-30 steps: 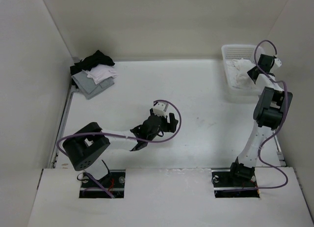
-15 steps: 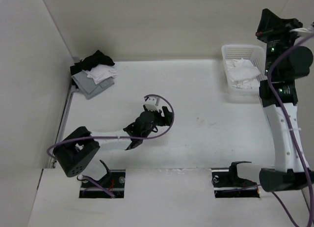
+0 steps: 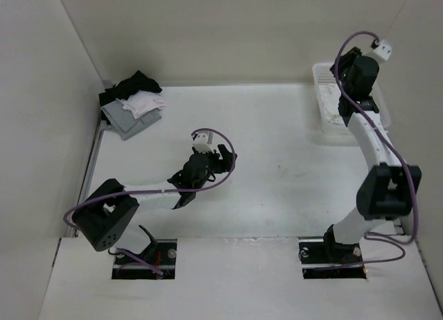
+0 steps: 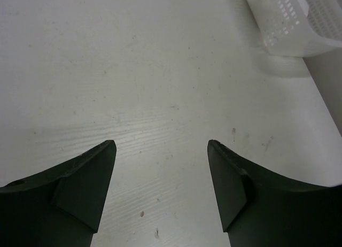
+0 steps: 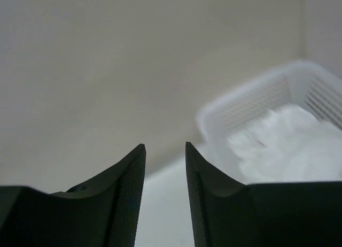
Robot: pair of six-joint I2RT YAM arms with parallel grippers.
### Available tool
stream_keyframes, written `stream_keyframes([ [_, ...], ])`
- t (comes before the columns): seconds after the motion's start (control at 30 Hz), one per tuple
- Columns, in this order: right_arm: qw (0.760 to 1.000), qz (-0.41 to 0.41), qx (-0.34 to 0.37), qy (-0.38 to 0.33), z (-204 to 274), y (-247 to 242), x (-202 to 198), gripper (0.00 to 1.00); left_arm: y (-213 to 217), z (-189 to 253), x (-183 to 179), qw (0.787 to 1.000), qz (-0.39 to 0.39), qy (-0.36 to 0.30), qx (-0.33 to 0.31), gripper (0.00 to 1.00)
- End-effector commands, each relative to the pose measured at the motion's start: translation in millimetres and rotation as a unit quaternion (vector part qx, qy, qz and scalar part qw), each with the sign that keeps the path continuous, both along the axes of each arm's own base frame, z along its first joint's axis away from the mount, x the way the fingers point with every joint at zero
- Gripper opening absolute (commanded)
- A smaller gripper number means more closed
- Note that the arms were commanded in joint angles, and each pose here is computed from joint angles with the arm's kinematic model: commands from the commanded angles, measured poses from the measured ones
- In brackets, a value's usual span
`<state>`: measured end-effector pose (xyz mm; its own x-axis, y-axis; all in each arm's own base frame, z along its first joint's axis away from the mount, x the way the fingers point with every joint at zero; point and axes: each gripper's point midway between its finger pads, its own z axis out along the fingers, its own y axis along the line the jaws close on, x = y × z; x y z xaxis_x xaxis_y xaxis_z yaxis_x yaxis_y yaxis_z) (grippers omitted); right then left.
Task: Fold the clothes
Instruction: Grab the tank top from the pile
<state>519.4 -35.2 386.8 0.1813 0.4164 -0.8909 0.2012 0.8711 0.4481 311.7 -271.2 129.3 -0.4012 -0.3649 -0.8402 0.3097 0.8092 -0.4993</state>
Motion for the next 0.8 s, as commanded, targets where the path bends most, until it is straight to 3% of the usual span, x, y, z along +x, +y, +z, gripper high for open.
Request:
stream_keyframes([
  [0.0, 0.993, -0.042, 0.052, 0.098, -86, -57, 23, 0.45, -16, 6, -2, 0.999, -0.026, -0.003, -0.034, 0.69],
  [0.17, 0.974, -0.051, 0.095, 0.199, -175, -97, 57, 0.61, -25, -6, -4, 0.998, -0.043, 0.014, -0.042, 0.69],
  [0.27, 0.968, -0.046, 0.1, 0.227, -203, -100, 66, 0.65, -29, -9, -5, 0.997, -0.052, 0.021, -0.048, 0.69],
  [0.57, 0.943, -0.127, 0.115, 0.287, -256, -140, 58, 0.54, -32, -17, -1, 0.996, -0.055, 0.036, -0.056, 0.69],
  [0.77, 0.933, -0.158, 0.096, 0.308, -266, -161, 49, 0.54, -32, -19, 0, 0.996, -0.054, 0.039, -0.057, 0.69],
])
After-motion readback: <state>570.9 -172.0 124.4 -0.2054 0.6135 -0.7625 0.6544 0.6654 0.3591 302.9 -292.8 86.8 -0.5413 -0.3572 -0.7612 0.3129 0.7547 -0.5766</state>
